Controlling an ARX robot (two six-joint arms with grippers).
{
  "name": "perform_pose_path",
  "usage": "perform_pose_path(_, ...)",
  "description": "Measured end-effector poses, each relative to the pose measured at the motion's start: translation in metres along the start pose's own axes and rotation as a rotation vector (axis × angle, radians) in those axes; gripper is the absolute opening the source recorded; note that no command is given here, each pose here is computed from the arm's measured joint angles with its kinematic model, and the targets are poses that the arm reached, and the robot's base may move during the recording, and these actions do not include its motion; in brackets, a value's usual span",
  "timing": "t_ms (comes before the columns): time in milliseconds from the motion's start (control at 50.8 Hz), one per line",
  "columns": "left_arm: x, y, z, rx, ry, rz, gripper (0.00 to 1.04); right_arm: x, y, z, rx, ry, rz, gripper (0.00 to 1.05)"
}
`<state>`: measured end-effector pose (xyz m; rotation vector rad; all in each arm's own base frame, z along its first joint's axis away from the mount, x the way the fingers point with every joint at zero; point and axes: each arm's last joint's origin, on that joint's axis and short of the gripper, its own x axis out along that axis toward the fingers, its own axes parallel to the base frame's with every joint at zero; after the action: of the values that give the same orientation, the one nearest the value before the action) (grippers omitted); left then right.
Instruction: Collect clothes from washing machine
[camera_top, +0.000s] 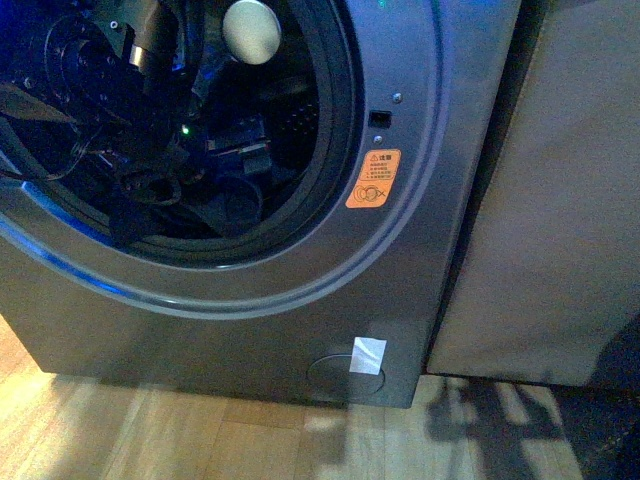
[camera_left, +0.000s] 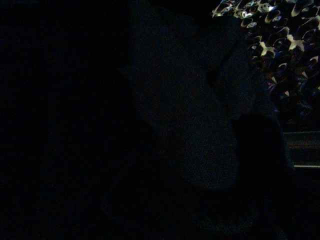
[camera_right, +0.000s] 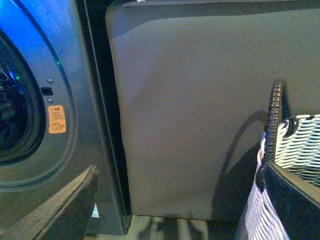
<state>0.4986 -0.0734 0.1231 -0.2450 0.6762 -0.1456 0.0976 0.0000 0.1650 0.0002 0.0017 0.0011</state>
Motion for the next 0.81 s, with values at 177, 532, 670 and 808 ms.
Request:
perform_pose_path(177, 0.004, 0.005, -0.005, 0.122, -0.005, 0.106, 0.98, 0.000, 0.000, 0.000, 0.000, 0.000, 0.000, 0.97)
perform_pose_path(532, 0.007, 0.041, -0.001, 0.309, -0.074, 0.350, 0.98, 0.000, 0.000, 0.000, 0.000, 0.000, 0.000, 0.97)
perform_pose_path(670, 0.006, 0.046, 0.002, 0.359, -0.090, 0.439, 0.98, 0.000, 0.000, 0.000, 0.000, 0.000, 0.000, 0.97)
perform_pose_path(808, 0.006, 0.044, -0.001, 0.380, -0.044, 0.454, 0.98, 0.000, 0.000, 0.000, 0.000, 0.000, 0.000, 0.97)
